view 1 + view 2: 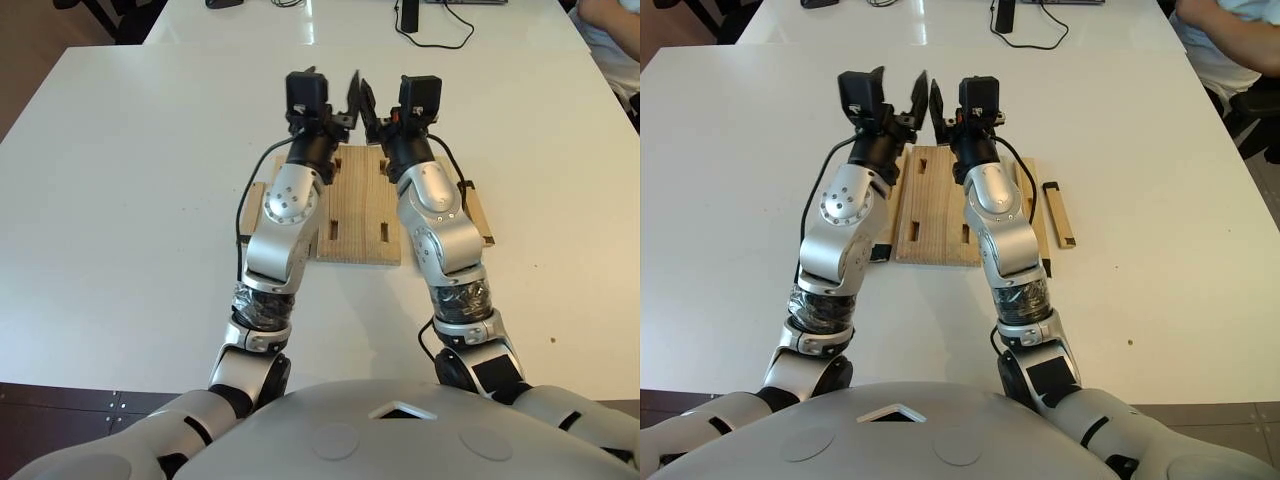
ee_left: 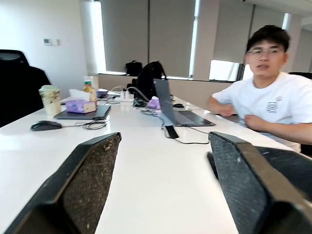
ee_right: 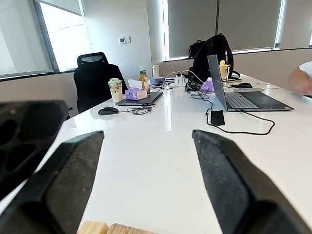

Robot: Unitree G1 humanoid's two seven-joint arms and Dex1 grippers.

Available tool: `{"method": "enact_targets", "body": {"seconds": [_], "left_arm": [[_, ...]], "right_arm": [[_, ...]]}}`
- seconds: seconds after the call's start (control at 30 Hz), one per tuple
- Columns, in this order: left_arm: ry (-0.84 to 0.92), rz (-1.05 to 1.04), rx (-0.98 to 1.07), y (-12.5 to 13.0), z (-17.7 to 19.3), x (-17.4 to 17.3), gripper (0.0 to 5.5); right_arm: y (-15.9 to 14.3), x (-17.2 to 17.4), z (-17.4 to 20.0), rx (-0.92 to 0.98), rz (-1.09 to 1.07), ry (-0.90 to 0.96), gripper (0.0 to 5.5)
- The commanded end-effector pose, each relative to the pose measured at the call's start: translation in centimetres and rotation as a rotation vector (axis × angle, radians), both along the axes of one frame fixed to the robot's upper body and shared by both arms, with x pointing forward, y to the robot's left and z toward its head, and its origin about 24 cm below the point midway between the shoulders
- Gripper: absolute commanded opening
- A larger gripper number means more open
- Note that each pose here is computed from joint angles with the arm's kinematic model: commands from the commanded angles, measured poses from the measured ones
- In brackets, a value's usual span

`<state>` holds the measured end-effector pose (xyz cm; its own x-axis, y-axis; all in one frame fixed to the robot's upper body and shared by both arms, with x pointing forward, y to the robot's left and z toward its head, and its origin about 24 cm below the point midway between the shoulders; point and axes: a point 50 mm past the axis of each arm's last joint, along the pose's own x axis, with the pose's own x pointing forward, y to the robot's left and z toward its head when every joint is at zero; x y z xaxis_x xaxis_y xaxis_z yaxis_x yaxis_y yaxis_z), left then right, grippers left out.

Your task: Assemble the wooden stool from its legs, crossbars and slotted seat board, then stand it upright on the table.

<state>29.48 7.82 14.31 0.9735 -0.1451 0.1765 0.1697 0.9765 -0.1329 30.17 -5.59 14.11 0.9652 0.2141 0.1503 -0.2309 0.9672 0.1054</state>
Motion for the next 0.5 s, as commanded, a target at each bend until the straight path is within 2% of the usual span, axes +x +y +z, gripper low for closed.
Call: {"method": "enact_targets", "body": {"seconds": [0.03,0.27,0.37,0.5], "left_arm": [[0.033,0.098,-0.099,1.1,-0.3,0.0,3.34],[0.016,0.096,-0.046,3.4,0.6,0.3,3.34],[0.044,0.081,0.022,6.0,0.1,0.1,3.34],[0.159,0.027,0.123,10.2,-2.8,-3.8,3.34]], "right_arm": [[-0.5,0.6,-0.1,0.024,-0.093,0.028,3.33],[-2.0,1.4,-0.2,0.005,-0.201,0.043,3.33],[-2.4,2.5,0.3,0.015,-0.240,0.034,3.33],[-1.2,3.8,1.3,0.046,-0.254,-0.002,3.33]]}}
